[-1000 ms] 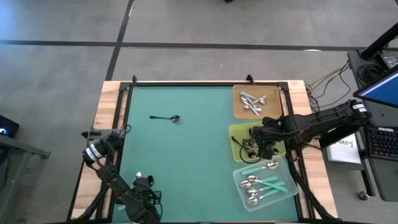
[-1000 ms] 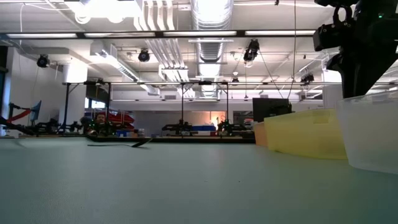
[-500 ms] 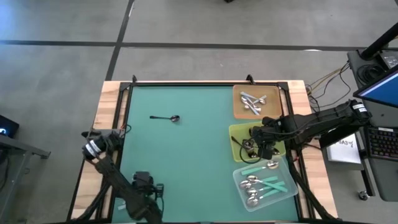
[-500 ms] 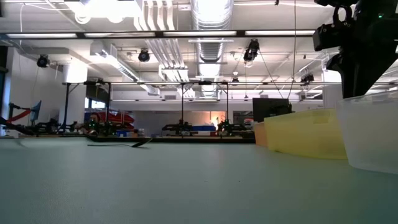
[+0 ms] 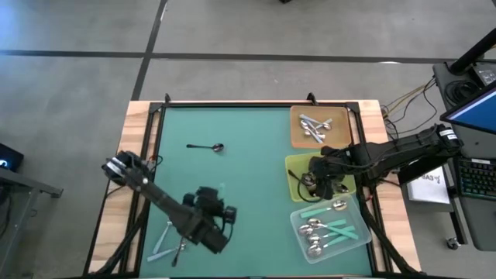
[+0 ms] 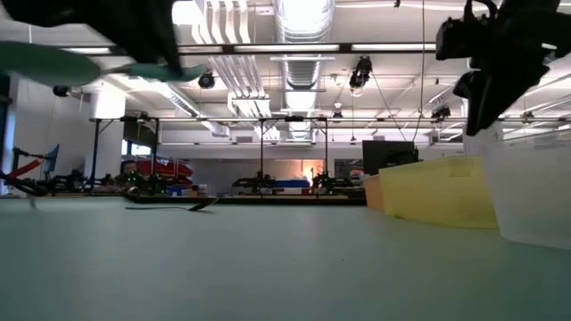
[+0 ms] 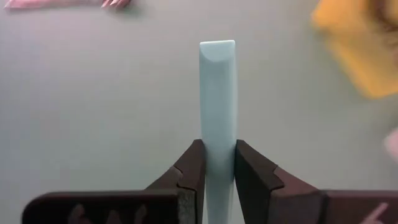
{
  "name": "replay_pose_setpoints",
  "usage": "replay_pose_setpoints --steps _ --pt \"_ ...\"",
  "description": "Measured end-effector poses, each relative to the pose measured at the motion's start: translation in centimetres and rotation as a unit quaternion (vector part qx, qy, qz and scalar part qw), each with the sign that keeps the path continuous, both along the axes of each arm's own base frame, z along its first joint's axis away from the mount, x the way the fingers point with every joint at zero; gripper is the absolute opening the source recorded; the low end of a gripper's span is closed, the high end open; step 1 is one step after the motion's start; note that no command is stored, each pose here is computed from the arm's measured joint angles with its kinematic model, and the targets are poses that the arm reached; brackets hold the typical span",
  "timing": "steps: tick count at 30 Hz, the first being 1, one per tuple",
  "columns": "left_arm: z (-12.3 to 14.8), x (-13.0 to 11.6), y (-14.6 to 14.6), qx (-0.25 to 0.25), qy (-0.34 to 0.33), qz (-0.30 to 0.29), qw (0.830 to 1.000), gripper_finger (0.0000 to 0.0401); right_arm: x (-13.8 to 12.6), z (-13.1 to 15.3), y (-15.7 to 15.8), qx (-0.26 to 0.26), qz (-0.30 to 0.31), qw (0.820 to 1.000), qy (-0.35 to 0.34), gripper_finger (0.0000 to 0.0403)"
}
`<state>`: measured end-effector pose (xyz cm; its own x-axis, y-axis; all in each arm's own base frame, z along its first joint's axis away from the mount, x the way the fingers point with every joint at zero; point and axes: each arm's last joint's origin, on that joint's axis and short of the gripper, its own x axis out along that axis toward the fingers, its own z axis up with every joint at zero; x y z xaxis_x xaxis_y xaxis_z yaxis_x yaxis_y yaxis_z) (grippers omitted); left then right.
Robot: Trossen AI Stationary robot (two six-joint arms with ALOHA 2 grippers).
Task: Sort silverware by color (type)
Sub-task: Put the green spoon into the transparent bin
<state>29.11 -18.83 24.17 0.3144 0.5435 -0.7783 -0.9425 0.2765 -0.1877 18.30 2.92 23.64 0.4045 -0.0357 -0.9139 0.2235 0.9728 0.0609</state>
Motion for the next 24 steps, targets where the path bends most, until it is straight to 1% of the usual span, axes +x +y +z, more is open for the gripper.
replay_pose_setpoints --steps 5,10,13,15,17,20,22,24 --pt "1.5 2.3 2.7 0.043 -0.032 -0.046 0.997 0.0045 0.9 0.4 0.2 0.009 0.0 0.999 -0.049 0.0178" --pt "2.9 4.4 5.3 0.092 -0.046 -0.091 0.991 0.0045 1.0 0.5 0.2 0.013 -0.006 0.998 -0.058 0.0178" --pt "3.2 5.8 6.7 0.113 -0.046 -0.116 0.986 0.0045 1.4 0.6 0.2 0.04 -0.048 0.995 -0.075 0.0178" --pt "3.5 6.7 7.6 0.124 -0.05 -0.128 0.983 0.0045 1.5 0.7 0.3 0.051 -0.059 0.993 -0.083 0.0178" --pt "3.8 7.7 8.4 0.135 -0.064 -0.137 0.979 0.0045 1.7 0.6 0.4 0.065 -0.068 0.992 -0.079 0.0178" --pt "4.0 9.0 9.4 0.157 -0.076 -0.158 0.972 0.0046 2.1 0.3 0.7 0.108 -0.055 0.99 -0.068 0.0178" --pt "4.2 9.8 9.9 0.169 -0.088 -0.165 0.968 0.0046 2.2 0.1 1.0 0.12 -0.056 0.989 -0.062 0.0178" --pt "4.3 10.4 10.5 0.178 -0.097 -0.165 0.965 0.0046 2.6 -0.3 1.1 0.128 -0.072 0.988 -0.056 0.0178"
